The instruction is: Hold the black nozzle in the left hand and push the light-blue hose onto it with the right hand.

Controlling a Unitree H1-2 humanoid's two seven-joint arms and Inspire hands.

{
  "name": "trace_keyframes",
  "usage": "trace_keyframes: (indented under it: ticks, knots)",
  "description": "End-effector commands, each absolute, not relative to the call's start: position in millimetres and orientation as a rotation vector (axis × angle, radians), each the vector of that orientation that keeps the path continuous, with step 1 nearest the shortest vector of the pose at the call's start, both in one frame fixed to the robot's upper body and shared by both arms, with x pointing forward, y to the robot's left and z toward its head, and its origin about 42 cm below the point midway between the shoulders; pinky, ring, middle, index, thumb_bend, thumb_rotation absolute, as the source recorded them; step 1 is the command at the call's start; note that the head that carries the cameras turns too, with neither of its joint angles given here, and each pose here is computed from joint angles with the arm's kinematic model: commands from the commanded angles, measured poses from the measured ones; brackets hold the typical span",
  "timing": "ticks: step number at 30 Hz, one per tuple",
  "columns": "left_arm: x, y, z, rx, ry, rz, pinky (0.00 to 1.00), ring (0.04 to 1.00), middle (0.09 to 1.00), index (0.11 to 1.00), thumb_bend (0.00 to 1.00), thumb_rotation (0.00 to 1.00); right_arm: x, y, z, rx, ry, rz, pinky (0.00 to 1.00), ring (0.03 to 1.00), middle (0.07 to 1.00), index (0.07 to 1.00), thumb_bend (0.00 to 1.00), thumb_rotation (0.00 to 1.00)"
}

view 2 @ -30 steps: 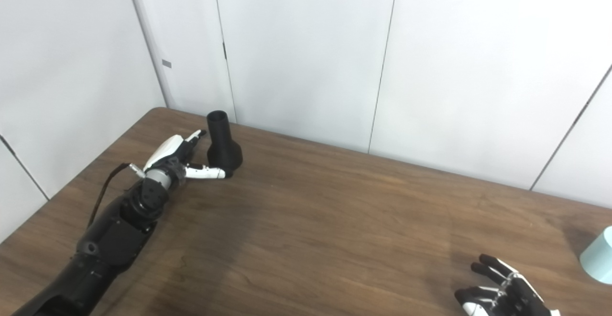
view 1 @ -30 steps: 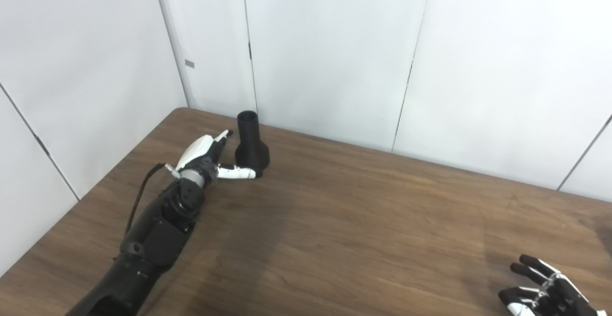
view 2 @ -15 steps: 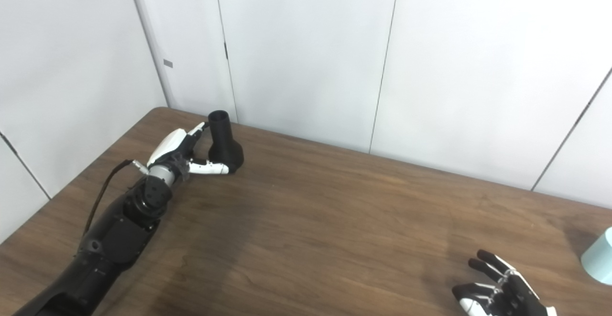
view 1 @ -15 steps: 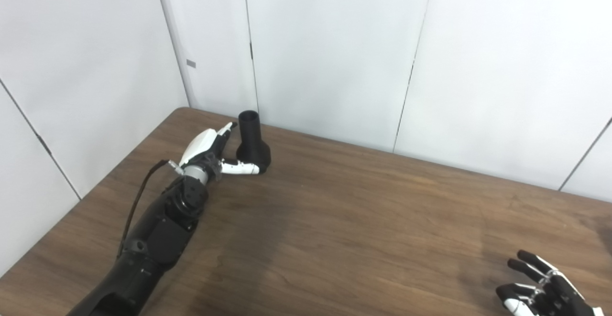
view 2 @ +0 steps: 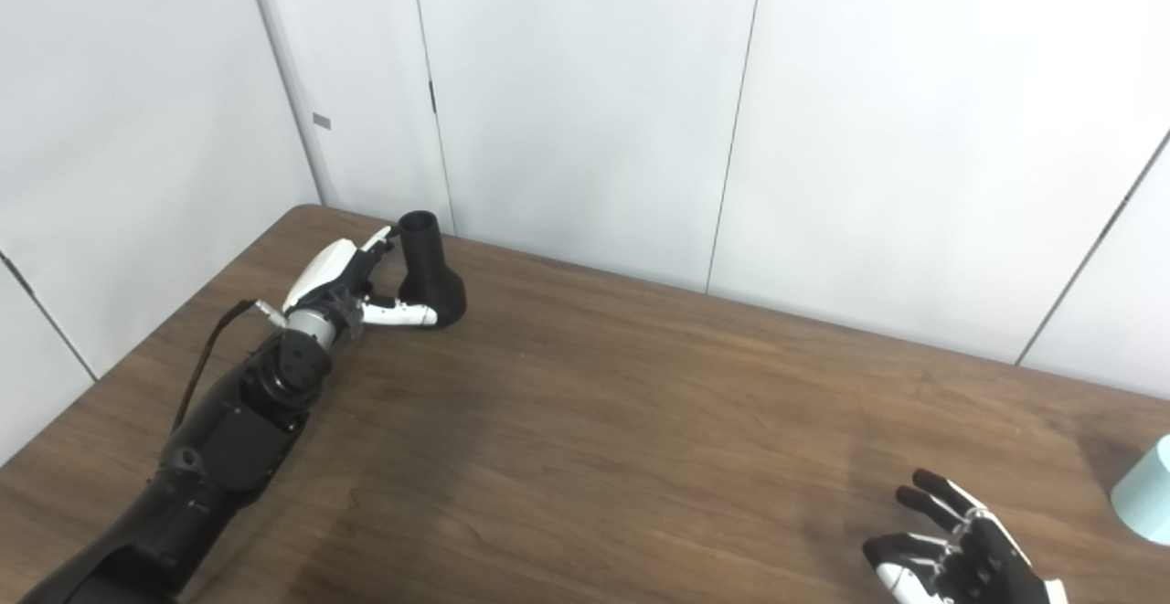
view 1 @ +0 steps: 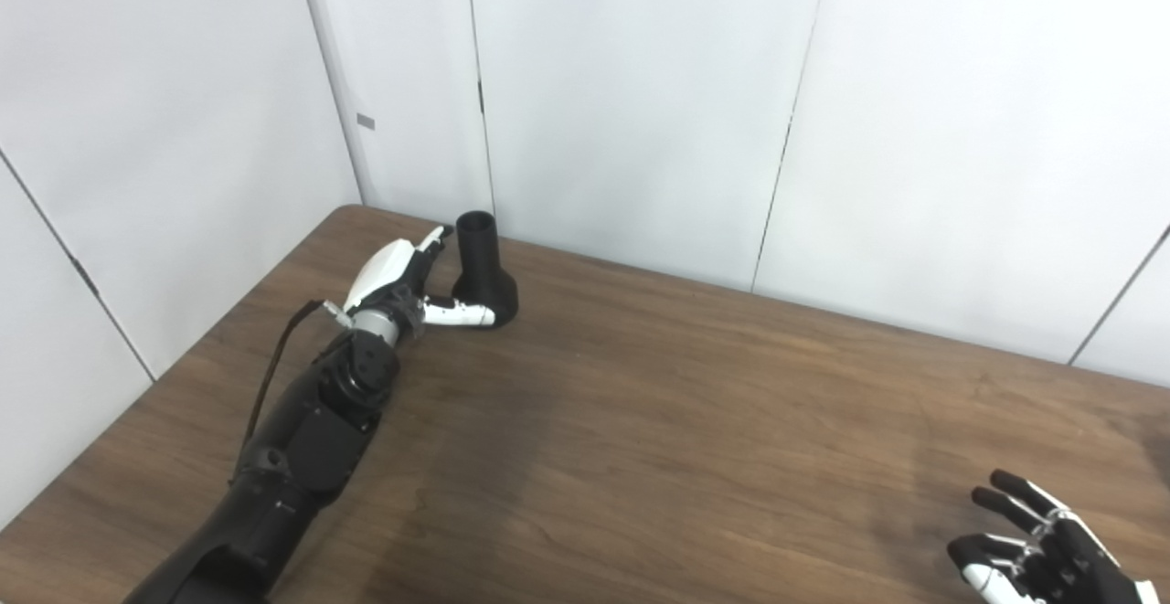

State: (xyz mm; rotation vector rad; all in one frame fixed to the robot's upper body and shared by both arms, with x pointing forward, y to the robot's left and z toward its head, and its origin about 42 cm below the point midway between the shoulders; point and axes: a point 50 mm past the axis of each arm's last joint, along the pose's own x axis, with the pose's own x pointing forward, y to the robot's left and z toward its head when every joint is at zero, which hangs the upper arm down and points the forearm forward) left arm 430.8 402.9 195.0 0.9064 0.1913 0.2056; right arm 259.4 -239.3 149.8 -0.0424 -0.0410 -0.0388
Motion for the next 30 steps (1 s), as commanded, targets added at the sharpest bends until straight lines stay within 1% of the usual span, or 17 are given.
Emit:
trace_keyframes:
  ticks: [1, 10, 11, 13, 17, 20, 22, 24, 27, 30]
  knots:
    - [439.7, 395.3, 200.8, 0.881, 0.18, 0.179, 0.77, 0.91, 0.933, 0.975, 1.0, 0.37, 260.0, -237.2, 164.9, -0.043, -0.105, -0.039, 0.4, 0.538, 0.726, 0.751, 0.36, 0.0]
    - [443.1, 391.9, 196.0, 0.861, 0.188, 0.162, 0.74, 0.902, 0.931, 0.959, 1.0, 0.35, 256.7, -235.2, 168.4, -0.035, -0.101, -0.046, 0.41, 0.546, 0.736, 0.757, 0.36, 0.0]
    - [443.4, 391.5, 195.4, 0.861, 0.189, 0.158, 0.75, 0.903, 0.932, 0.96, 1.0, 0.36, 256.7, -235.3, 168.7, -0.029, -0.104, -0.04, 0.42, 0.558, 0.746, 0.764, 0.36, 0.0]
    - [443.9, 390.6, 194.3, 0.858, 0.193, 0.153, 0.75, 0.906, 0.934, 0.96, 1.0, 0.35, 256.8, -235.3, 169.7, -0.008, -0.11, -0.023, 0.45, 0.591, 0.772, 0.788, 0.33, 0.0]
    - [444.1, 389.2, 191.8, 0.859, 0.198, 0.14, 0.75, 0.906, 0.931, 0.956, 1.0, 0.36, 256.9, -236.7, 169.7, 0.008, -0.119, -0.005, 0.46, 0.607, 0.777, 0.804, 0.3, 0.0]
    - [443.3, 386.9, 190.1, 0.863, 0.203, 0.126, 0.75, 0.908, 0.931, 0.946, 1.0, 0.37, 257.0, -238.6, 169.8, 0.012, -0.127, 0.0, 0.45, 0.6, 0.779, 0.804, 0.29, 0.0]
    - [442.9, 385.4, 189.2, 0.872, 0.21, 0.118, 0.75, 0.908, 0.924, 0.917, 1.0, 0.38, 257.7, -239.7, 169.8, 0.016, -0.134, 0.002, 0.41, 0.58, 0.771, 0.789, 0.28, 0.0]
    - [443.1, 384.3, 186.9, 0.883, 0.22, 0.107, 0.75, 0.917, 0.927, 0.906, 1.0, 0.38, 257.9, -239.9, 169.9, 0.016, -0.132, 0.0, 0.41, 0.581, 0.764, 0.782, 0.29, 0.0]
    - [442.6, 382.8, 184.1, 0.937, 0.214, 0.085, 0.8, 0.94, 0.929, 0.866, 1.0, 0.38, 257.7, -239.1, 170.6, 0.022, -0.128, -0.002, 0.41, 0.578, 0.762, 0.782, 0.29, 0.0]
    - [440.2, 379.4, 181.3, 1.023, 0.209, 0.047, 0.92, 0.984, 0.934, 0.823, 0.99, 0.37, 257.5, -238.8, 170.9, 0.018, -0.126, -0.003, 0.41, 0.571, 0.756, 0.78, 0.3, 0.0]
